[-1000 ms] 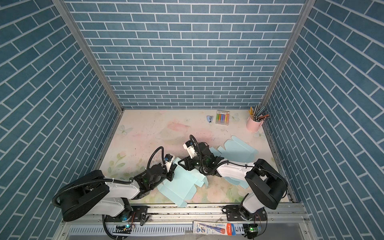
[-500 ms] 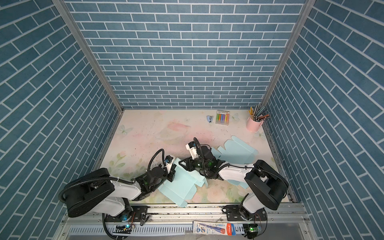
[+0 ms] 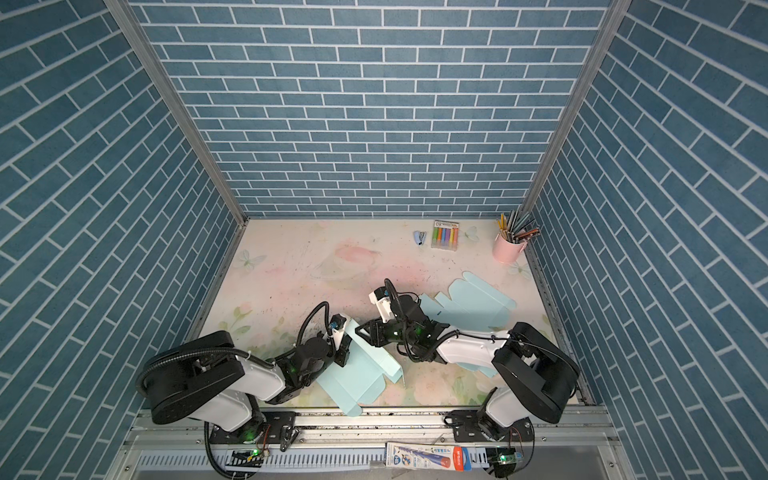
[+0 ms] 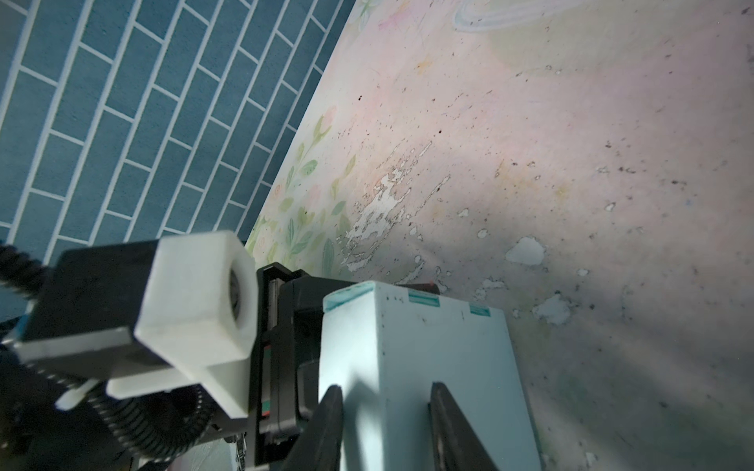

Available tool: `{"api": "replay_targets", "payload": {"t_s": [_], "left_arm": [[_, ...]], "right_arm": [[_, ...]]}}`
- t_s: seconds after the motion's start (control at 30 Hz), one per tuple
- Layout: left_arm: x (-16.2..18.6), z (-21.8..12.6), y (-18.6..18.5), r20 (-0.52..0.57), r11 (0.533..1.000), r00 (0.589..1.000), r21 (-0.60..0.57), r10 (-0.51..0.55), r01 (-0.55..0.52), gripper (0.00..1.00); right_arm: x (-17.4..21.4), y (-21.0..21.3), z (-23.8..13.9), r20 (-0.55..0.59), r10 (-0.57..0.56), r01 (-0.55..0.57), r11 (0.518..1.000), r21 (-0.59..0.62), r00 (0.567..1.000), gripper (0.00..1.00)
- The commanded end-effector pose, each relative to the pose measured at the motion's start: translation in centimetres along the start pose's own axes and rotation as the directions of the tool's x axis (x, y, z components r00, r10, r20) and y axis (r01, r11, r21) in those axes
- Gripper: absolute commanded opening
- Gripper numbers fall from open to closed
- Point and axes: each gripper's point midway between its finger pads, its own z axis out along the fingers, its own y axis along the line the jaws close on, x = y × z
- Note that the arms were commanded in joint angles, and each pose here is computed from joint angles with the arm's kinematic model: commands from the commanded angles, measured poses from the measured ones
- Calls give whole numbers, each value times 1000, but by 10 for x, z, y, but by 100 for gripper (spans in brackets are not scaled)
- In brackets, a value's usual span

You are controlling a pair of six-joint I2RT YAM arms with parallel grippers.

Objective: Fold the paper box

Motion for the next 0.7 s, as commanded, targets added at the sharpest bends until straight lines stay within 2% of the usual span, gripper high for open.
{"api": "replay_targets", "payload": {"t_s": [0.0, 0.17, 0.27, 0.5, 0.67], "left_arm": [[-8, 5, -4, 38, 1000, 999, 7, -10, 10, 25], [-5, 8, -4, 37, 1000, 999, 7, -13, 13, 19], [-4, 7, -1, 38, 1000, 999, -7, -18, 18, 12], [-2, 6, -5, 27, 1000, 1000, 9, -9, 9, 4], [2, 4, -7, 13, 1000, 1000, 15, 5, -5, 3]], "right_arm": [[3, -3, -3, -3, 17, -17, 999, 28, 1000, 36], [4, -8, -5, 16, 37, -38, 998, 42, 999, 36], [4, -7, -5, 21, 46, -47, 998, 37, 999, 35], [7, 14, -14, 53, 69, -69, 998, -2, 996, 36], [-14, 16, -41, 140, 51, -55, 998, 21, 989, 45]]}}
